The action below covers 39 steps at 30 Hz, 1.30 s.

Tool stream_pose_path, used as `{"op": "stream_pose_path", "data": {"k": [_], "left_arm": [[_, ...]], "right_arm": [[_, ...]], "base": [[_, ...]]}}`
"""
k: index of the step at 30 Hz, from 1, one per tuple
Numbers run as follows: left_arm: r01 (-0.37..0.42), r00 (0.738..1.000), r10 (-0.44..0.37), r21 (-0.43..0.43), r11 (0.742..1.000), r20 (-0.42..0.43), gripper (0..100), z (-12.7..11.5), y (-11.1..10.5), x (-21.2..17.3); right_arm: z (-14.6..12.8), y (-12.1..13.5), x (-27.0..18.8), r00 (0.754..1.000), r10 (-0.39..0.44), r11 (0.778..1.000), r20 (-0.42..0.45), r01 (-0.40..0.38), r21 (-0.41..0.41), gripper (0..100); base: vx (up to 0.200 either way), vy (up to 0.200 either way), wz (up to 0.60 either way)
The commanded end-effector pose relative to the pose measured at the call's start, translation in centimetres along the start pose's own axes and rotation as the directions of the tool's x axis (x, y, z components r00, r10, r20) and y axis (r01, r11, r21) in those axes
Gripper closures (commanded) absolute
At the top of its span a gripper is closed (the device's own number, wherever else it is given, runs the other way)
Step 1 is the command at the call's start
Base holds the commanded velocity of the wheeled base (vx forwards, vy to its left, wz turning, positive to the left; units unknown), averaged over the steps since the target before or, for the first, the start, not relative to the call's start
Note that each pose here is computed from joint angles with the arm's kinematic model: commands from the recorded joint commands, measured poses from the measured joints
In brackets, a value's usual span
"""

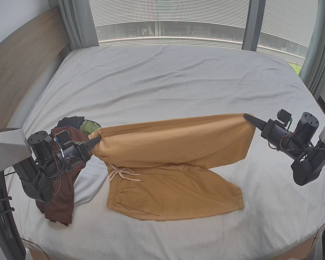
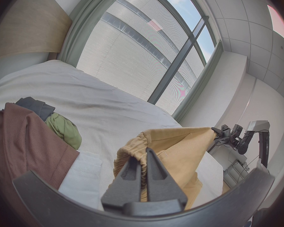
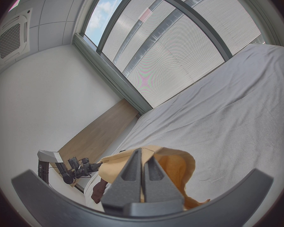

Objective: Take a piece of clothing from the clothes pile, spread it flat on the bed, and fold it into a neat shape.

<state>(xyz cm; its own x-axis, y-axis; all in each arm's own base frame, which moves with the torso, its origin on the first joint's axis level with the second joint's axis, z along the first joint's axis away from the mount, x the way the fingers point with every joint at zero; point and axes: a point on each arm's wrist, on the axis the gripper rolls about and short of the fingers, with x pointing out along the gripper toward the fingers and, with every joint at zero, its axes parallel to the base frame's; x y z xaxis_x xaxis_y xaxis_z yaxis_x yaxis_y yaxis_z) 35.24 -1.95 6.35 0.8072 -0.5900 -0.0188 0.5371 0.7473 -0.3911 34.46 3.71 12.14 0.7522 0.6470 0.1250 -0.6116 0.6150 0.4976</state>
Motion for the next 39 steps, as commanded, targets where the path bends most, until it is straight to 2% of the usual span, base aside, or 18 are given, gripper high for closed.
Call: {"op": "stream_pose_path", "data": {"k": [1,4,14,22,30,39], "left_arm": [[-0.009,1.000,0.008,0.011,1.000,0.029,100,0.5,-0.2,0.6],[-0.027,0.999,0.027,0.011,1.000,0.045,100,0.5,0.0,1.1],[-0.070,0.995,0.069,0.008,0.998,0.070,100,-1.1,2.1,3.9],[-0.130,0.979,0.125,0.023,0.991,0.159,100,-1.7,4.1,7.1],[-0.117,0.971,0.125,-0.049,0.992,0.202,100,-2.6,4.1,9.5],[-0.116,0.961,0.127,-0.057,0.992,0.246,100,-2.8,5.1,10.8]], "right_arm": [[-0.5,0.0,0.4,1.000,0.005,1.000,-0.011,-0.005,0.003,100],[-0.7,-0.4,1.0,1.000,0.012,1.000,-0.012,-0.012,0.002,100],[-1.4,-4.5,4.0,1.000,0.010,1.000,0.009,-0.010,-0.014,100],[-2.3,-8.3,5.7,0.999,0.002,1.000,0.036,-0.001,-0.029,100],[-2.0,-10.0,7.7,0.998,0.004,0.999,0.056,-0.002,-0.037,100],[-1.5,-10.8,8.9,0.999,0.000,0.999,0.054,0.002,-0.034,100]], "base": [[0.000,0.000,0.00],[0.000,0.000,0.00],[0.000,0.000,0.00],[0.000,0.000,0.00],[0.000,0.000,0.00],[0.000,0.000,0.00]]}}
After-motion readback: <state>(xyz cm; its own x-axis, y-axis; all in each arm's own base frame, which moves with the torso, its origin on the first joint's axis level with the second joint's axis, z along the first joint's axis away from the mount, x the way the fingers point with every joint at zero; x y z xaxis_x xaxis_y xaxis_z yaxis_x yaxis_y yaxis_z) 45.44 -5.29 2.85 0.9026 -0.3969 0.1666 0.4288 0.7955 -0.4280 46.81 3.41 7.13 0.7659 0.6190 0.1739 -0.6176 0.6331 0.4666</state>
